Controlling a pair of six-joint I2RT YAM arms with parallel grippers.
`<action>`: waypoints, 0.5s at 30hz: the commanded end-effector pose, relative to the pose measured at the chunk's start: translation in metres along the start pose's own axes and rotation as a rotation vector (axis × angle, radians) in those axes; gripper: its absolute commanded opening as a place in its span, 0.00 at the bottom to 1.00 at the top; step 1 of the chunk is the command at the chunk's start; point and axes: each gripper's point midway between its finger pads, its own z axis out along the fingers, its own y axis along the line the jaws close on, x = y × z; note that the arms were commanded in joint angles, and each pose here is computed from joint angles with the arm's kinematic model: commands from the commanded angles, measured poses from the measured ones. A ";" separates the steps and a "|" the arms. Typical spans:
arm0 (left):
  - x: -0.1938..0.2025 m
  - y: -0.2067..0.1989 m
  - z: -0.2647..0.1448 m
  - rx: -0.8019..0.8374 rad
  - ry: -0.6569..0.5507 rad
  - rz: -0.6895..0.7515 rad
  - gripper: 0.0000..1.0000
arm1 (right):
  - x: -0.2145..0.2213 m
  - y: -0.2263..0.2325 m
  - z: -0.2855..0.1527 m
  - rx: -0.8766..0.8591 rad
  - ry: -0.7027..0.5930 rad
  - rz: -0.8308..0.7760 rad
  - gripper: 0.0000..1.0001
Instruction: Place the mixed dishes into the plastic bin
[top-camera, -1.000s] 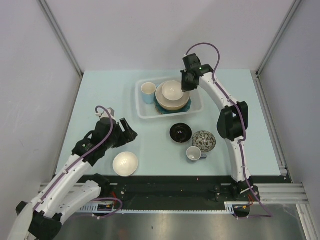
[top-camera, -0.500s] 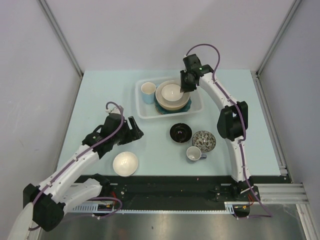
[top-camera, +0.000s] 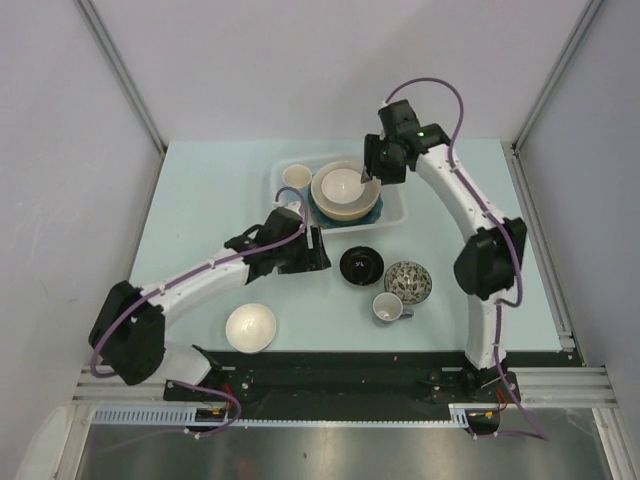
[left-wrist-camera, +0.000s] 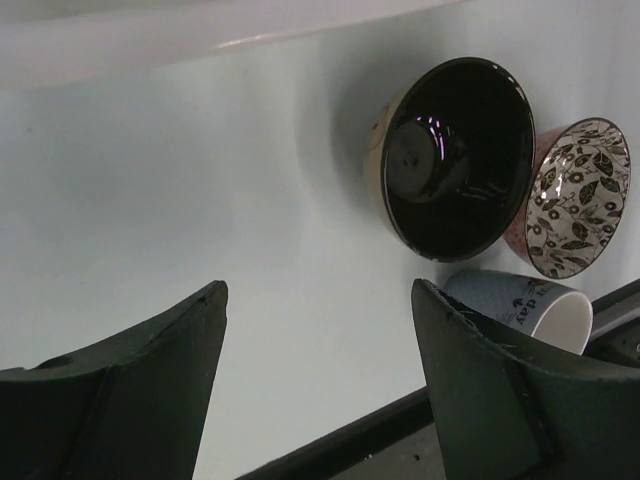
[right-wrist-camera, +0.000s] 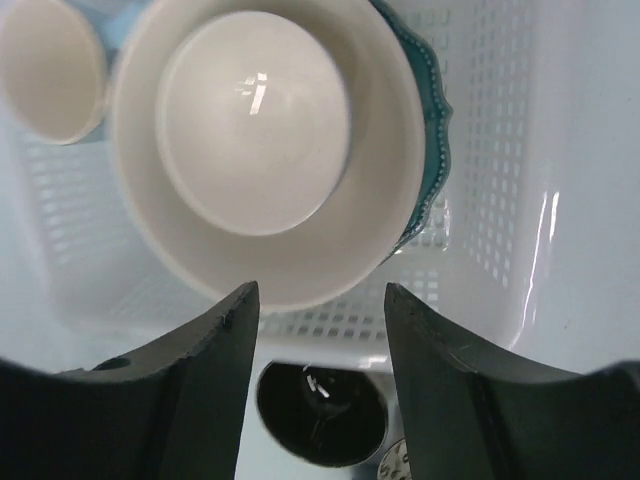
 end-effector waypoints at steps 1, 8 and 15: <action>-0.014 -0.033 0.021 0.083 0.003 0.033 0.79 | -0.010 0.011 -0.104 -0.054 -0.150 0.012 0.59; -0.003 -0.050 0.056 0.054 0.088 0.125 0.76 | 0.033 -0.019 -0.146 -0.017 -0.194 0.035 0.57; 0.006 -0.055 0.082 -0.001 0.157 0.164 0.71 | 0.077 -0.044 -0.155 0.011 -0.147 0.089 0.55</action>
